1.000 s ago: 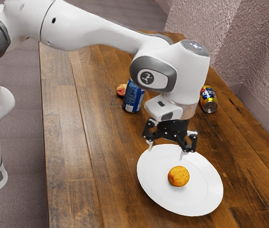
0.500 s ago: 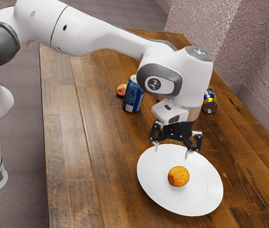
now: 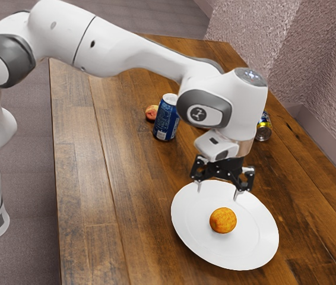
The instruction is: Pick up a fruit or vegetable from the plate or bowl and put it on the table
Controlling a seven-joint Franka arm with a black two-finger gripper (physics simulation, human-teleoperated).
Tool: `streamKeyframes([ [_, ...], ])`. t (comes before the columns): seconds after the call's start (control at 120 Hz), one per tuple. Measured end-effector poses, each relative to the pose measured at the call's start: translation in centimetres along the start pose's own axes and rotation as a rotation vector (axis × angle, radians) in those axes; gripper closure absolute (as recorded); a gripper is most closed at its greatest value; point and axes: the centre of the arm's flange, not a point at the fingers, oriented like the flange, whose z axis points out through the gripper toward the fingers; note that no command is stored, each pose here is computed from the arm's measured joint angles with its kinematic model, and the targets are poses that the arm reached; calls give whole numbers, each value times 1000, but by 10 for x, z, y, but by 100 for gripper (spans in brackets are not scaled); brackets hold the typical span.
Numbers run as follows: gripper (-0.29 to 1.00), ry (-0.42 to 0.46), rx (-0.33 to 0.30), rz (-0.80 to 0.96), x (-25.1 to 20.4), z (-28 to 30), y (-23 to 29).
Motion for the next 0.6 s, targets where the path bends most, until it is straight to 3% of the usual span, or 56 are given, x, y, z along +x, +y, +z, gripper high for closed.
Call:
streamKeyframes([
  [0.6,0,-4,-15,-6,-2,31,-10],
])
